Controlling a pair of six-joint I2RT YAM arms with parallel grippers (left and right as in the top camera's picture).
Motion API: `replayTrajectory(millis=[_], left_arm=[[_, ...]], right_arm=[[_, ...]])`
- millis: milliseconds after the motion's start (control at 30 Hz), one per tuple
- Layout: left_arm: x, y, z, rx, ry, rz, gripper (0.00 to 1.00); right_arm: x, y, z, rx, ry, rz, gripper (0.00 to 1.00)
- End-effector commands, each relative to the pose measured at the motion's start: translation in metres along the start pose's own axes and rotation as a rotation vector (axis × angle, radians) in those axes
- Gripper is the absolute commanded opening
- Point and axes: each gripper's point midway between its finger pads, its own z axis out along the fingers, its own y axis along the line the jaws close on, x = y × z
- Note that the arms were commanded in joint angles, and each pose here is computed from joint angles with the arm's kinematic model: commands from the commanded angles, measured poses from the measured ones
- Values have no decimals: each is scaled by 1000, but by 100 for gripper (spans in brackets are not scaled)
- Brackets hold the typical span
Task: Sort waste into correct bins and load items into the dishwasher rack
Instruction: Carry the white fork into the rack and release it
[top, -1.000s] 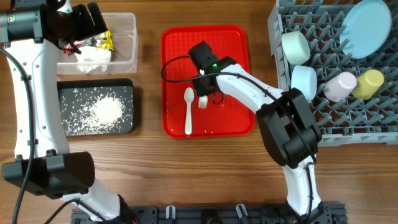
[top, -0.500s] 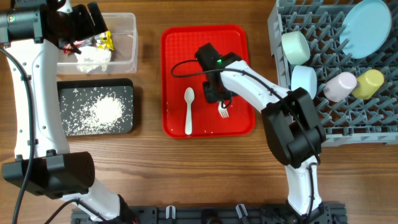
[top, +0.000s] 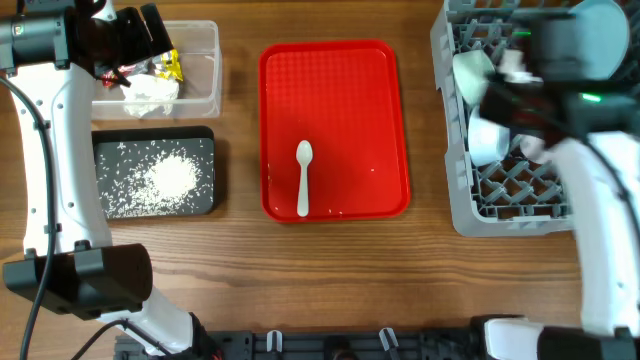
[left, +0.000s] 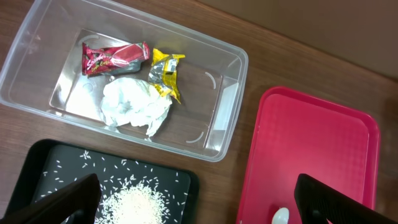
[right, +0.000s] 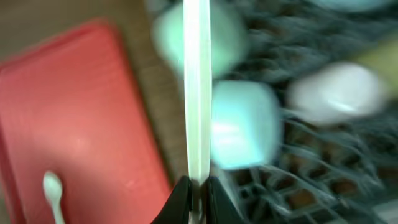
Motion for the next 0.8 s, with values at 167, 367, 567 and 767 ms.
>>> replayTrajectory(millis=[167,367,567,767], left_arm=[[2,4,5,-7,12,10,100],[2,4,5,-7,12,10,100],[2,4,5,-7,12,10,100],[2,4,5,-7,12,10,100]], right_arm=[[47,-150,10,387,101,992,14],[90,-189,38,526,131,1253,37],[64,-184,43,409,115,978,100],[-6,-72,9,-201,41,299,100]])
